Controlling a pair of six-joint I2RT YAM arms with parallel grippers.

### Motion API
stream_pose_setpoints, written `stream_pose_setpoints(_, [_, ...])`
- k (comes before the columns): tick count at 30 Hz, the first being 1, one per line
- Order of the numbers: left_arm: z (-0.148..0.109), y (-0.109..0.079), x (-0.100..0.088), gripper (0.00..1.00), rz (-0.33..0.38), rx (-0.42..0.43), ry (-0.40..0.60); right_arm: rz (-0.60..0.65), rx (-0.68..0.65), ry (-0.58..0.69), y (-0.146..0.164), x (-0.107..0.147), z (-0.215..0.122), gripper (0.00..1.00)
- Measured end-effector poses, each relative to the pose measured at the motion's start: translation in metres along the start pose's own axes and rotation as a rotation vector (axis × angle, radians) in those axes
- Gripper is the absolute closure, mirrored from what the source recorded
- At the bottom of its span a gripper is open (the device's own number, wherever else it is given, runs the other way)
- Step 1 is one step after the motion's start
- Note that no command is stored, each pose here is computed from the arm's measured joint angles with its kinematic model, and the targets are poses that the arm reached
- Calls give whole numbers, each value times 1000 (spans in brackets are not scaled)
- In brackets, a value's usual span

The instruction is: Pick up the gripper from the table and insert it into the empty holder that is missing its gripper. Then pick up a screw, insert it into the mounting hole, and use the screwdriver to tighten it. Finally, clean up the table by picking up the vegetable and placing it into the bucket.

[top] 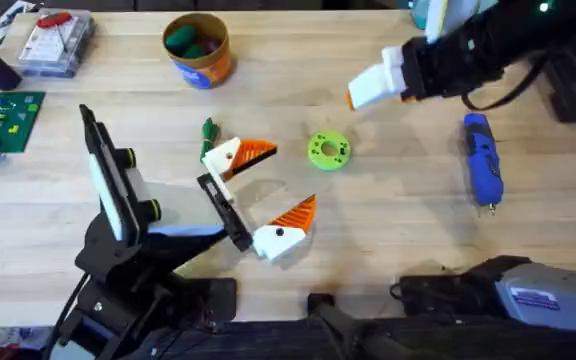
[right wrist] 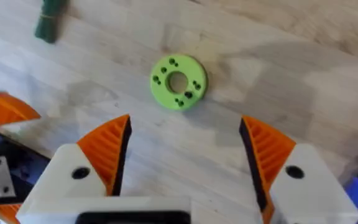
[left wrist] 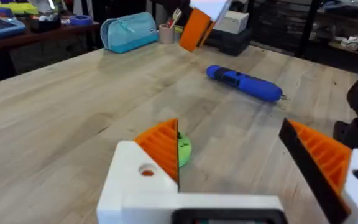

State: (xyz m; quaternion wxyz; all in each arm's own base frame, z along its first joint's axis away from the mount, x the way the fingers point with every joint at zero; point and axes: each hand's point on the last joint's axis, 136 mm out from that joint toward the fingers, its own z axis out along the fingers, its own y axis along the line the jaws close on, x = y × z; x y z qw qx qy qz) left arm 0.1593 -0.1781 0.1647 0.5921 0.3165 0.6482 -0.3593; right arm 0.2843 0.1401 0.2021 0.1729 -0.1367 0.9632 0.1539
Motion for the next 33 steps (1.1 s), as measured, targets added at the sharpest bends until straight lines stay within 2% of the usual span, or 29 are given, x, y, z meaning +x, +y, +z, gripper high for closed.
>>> stream_pose_setpoints(4, [0,0,0,10,0,0,0,-45,78,73,-2,24,-7,5])
stream_pose_setpoints(10, [0,0,0,10,0,0,0,-47,140,171,-12,49,-11,5])
stream_pose_setpoints(15, [0,0,0,10,0,0,0,-104,139,234,1,65,-11,4])
stream_pose_setpoints(23, [0,0,0,10,0,0,0,-165,95,87,22,50,-7,4])
stream_pose_setpoints(26, [0,0,0,10,0,0,0,-153,102,84,19,62,4,5])
stream_pose_setpoints(31, [0,0,0,10,0,0,0,-126,132,171,5,92,28,5])
stream_pose_setpoints(33, [0,0,0,10,0,0,0,-123,134,175,3,94,30,5])
